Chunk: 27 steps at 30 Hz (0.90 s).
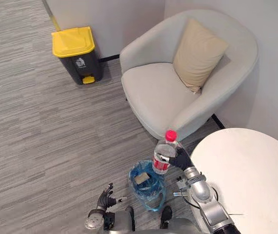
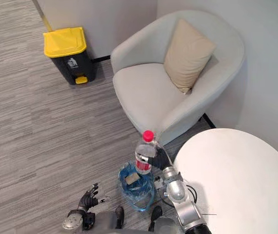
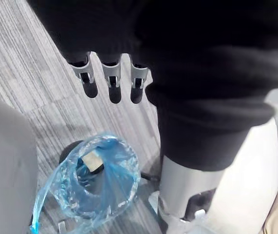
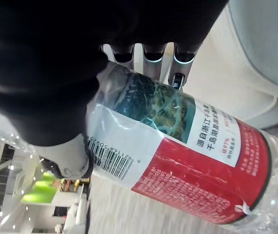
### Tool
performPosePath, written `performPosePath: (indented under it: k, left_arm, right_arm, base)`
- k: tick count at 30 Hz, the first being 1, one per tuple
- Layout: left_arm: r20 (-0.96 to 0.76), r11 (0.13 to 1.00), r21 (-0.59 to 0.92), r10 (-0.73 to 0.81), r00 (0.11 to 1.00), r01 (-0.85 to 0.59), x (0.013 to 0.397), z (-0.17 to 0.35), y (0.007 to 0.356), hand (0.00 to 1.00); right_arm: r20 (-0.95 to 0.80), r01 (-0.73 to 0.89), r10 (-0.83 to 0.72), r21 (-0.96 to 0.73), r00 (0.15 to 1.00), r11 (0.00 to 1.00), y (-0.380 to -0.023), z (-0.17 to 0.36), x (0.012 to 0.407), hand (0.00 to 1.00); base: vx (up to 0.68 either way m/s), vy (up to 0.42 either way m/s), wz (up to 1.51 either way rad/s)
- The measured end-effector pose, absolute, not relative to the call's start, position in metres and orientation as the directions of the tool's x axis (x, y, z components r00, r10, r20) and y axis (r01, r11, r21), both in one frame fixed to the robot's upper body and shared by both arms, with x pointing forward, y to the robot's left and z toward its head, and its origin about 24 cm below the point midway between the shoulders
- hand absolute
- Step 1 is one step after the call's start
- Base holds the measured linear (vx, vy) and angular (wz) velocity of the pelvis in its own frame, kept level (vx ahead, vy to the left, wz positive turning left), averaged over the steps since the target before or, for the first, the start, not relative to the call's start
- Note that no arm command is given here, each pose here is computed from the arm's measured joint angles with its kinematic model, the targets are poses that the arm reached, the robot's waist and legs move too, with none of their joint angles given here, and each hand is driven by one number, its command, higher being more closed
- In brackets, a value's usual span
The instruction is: Gather rubbish on tea table into small bin, then transfer packed bag to large trash can.
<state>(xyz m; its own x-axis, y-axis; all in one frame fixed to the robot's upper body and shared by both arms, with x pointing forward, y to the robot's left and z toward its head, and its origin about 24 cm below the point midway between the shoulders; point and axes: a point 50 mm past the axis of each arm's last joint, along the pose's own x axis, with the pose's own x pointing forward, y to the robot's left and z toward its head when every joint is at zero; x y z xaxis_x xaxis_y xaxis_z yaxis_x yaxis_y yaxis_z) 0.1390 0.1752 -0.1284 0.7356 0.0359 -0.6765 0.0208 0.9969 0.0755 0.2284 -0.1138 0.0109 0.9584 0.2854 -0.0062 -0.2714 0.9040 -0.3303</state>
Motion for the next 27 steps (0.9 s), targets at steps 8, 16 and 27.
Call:
performPosePath:
  k: [8, 16, 27]
  left_arm:
    - [-0.592, 0.997, 0.076, 0.022, 0.806, 0.028, 0.176, -0.112, 0.171, 0.0]
    - [-0.492, 0.997, 0.068, 0.054, 0.869, -0.024, 0.205, -0.092, 0.175, 0.0]
    - [-0.235, 0.996, -0.024, 0.078, 0.969, -0.086, 0.261, -0.034, 0.162, 0.0]
  right_arm:
    - [0.034, -0.316, 0.372, -0.46, 0.927, 0.83, -0.101, 0.032, 0.279, 1.0]
    - [0.08, -0.302, 0.4, -0.528, 0.913, 0.794, -0.091, 0.053, 0.302, 1.0]
    - [0.329, -0.092, 0.341, -0.587, 0.88, 0.804, -0.091, 0.126, 0.335, 1.0]
  base:
    - [-0.19, -0.011, 0.24]
    - [-0.26, -0.03, 0.14]
    - [-0.11, -0.067, 0.07]
